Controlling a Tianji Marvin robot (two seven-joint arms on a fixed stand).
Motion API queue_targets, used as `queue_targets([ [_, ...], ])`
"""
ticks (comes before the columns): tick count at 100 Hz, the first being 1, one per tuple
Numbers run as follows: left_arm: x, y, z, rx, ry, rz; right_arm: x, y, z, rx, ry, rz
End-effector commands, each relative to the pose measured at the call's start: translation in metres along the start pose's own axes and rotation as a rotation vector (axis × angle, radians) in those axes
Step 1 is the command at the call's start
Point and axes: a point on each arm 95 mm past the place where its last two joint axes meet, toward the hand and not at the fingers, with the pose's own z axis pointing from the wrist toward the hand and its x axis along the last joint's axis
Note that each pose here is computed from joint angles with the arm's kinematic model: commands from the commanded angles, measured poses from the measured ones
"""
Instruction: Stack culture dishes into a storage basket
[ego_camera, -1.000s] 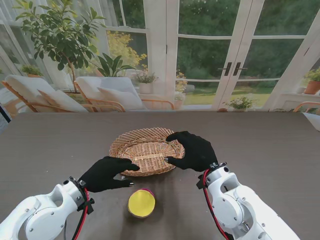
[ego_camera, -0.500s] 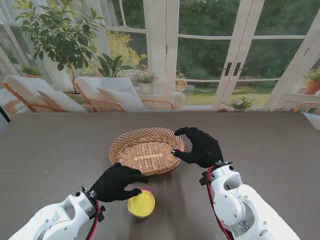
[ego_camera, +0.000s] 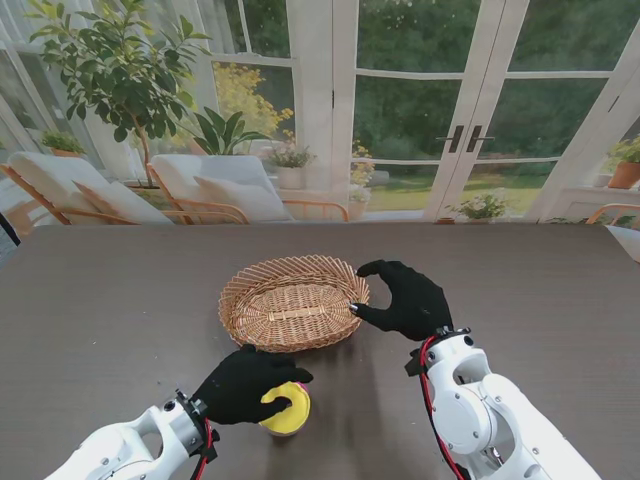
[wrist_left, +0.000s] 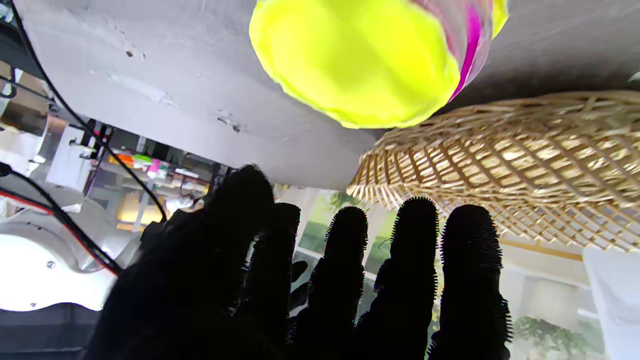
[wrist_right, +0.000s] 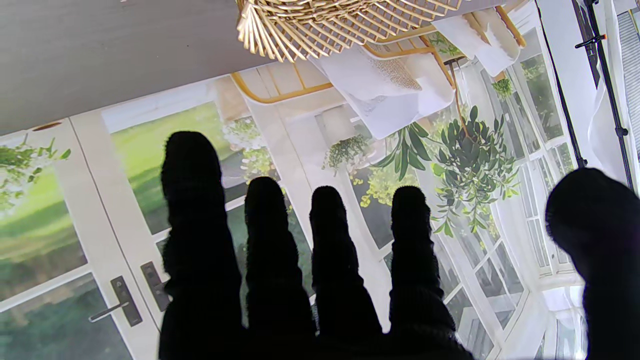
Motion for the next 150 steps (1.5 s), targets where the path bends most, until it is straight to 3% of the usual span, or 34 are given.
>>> queue_targets([
  [1,0.005,0.008,-0.004,-0.049,-0.008,-0.008,0.002,-0.002,-0.003,0.02,-0.001,0.003],
  [47,0.005,0.019,-0.003,-0.117,-0.062,0.087,0.002,-0.001,-0.006,0.042,-0.004,-0.003],
  [90,0.005,0.02,-0.001,-0.181,-0.065,0.085,0.002,-0.002,-0.008,0.059,-0.013,-0.003],
  [150,0.003,0.029,0.006,-0.207,-0.07,0.065,0.002,-0.002,-0.008,0.066,-0.016,0.0],
])
